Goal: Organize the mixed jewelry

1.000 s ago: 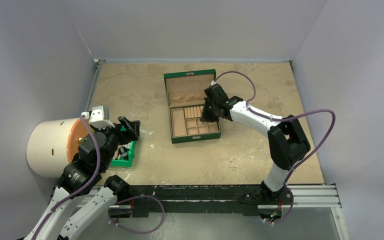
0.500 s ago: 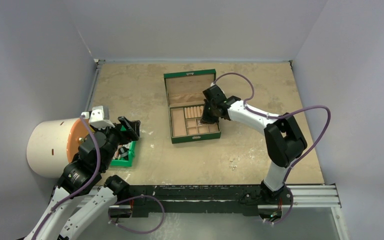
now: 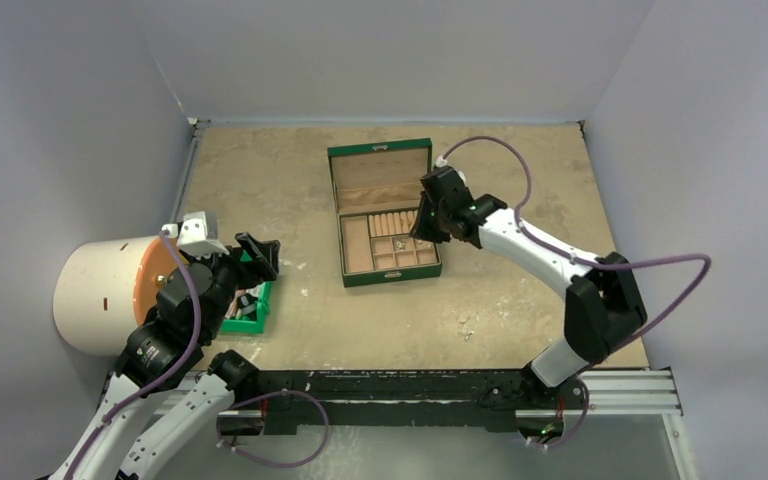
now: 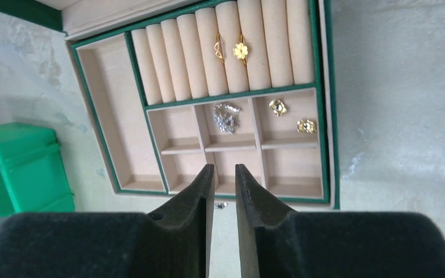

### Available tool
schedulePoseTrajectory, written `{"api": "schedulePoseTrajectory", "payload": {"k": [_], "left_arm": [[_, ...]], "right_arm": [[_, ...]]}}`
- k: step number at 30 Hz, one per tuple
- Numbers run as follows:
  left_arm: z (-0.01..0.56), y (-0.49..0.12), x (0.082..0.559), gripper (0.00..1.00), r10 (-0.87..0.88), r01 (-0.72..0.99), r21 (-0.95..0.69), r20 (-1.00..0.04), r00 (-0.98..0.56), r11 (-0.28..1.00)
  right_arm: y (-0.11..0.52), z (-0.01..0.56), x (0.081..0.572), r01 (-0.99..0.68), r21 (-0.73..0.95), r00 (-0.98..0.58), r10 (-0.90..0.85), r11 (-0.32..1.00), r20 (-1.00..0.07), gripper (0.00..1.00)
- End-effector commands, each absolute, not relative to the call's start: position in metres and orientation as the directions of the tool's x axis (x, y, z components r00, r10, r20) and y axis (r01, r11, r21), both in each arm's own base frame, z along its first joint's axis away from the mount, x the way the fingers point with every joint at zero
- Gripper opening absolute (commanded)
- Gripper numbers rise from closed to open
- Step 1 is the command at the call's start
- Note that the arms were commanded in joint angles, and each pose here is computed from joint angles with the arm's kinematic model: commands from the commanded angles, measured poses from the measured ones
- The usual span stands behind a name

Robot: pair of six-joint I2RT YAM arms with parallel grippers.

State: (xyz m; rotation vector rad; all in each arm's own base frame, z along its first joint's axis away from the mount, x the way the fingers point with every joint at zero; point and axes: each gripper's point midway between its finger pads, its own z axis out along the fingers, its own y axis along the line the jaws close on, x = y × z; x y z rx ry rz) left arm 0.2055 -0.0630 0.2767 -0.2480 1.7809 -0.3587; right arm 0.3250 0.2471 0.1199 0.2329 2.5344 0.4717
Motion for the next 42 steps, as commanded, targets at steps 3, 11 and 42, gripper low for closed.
{"api": "schedulePoseTrajectory", "payload": {"k": [3,11,42], "left_arm": [[0.286,-0.062,0.208,0.78,-0.375,0.022,-0.388,-0.904,-0.206,0.922],[0.285,-0.063,0.209,0.78,-0.373,0.024,-0.387,-0.903,-0.211,0.922],[0.287,-0.063,0.207,0.78,-0.379,0.036,-0.394,-0.902,-0.204,0.918]], "right_arm": [[0.212,0.133,0.298,0.082,0.318,-0.811,0.249,0.945,-0.530,0.22],[0.169,0.119,0.250,0.180,0.270,-0.819,0.296,0.946,-0.492,0.24],[0.128,0.026,0.173,0.423,0.210,-0.824,0.470,0.882,-0.315,0.27]]}}
